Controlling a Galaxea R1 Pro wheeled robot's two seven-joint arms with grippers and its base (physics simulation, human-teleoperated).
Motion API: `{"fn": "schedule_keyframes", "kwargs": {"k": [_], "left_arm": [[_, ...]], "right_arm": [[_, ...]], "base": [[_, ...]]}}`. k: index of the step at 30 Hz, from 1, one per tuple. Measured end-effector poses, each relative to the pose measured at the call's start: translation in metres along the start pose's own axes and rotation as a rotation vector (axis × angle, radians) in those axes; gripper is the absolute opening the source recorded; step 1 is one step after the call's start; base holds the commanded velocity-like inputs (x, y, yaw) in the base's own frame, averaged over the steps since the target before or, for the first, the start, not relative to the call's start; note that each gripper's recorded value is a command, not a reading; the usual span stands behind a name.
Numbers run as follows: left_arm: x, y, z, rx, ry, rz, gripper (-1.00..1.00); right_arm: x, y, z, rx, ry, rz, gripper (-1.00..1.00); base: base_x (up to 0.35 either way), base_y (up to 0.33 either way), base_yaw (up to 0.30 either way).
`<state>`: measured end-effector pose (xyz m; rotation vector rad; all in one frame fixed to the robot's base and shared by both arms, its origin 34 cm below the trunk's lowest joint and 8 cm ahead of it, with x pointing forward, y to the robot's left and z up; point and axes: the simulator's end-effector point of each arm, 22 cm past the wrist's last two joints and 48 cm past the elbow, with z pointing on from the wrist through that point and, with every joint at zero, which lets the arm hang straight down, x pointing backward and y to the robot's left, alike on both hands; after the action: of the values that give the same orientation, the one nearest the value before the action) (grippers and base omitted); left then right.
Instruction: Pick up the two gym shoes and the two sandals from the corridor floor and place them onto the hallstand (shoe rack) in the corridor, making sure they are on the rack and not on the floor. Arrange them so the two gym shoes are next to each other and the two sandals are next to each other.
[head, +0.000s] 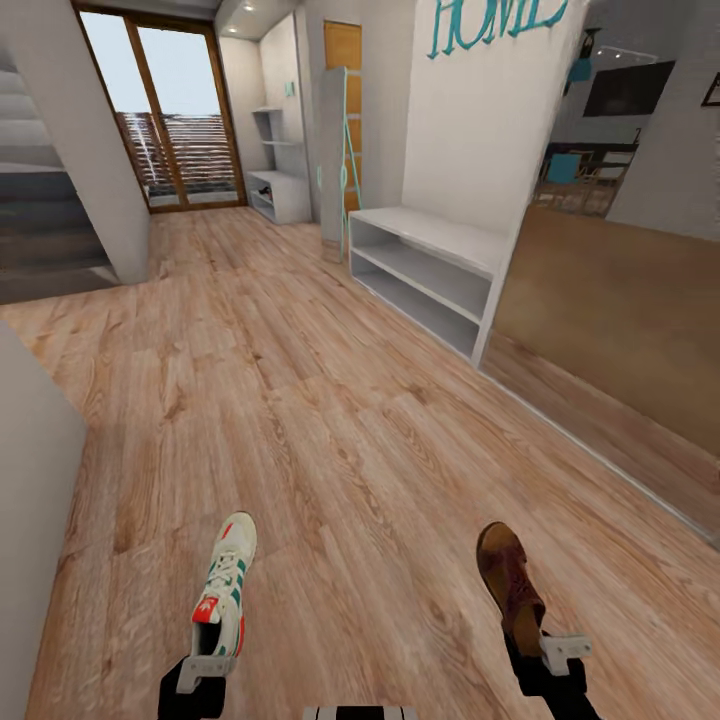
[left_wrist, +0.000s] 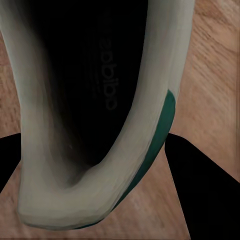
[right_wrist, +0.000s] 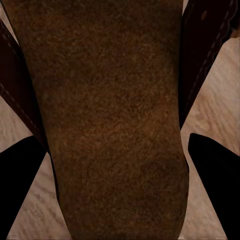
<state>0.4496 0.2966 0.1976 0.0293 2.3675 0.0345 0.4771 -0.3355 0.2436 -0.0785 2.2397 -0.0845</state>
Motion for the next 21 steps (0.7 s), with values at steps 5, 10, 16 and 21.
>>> {"fn": "schedule_keyframes", "kwargs": {"k": [5,10,16,21], "left_arm": [[-0.010,0.003,-0.004,-0.006,-0.025,-0.001,-1.00],[-0.025,0.005,-0.009,-0.008,-0.044,0.000,-1.00],[-0.040,0.010,-0.014,-0.014,-0.058,0.001,-1.00],[-0.043,0.009,-0.015,-0.013,-0.065,0.001,-1.00]], "right_arm": [[-0.001,-0.024,-0.008,0.062,-0.024,0.049,-1.00],[0.000,-0.042,-0.018,0.110,-0.020,0.098,-1.00],[0.001,-0.035,-0.024,0.100,-0.001,0.111,-1.00],[-0.001,-0.034,-0.024,0.099,-0.005,0.112,-1.00]], "base": [[0.000,0.000,0.000],[0.000,0.000,0.000],[0.000,0.000,0.000],[0.000,0.000,0.000]]}}
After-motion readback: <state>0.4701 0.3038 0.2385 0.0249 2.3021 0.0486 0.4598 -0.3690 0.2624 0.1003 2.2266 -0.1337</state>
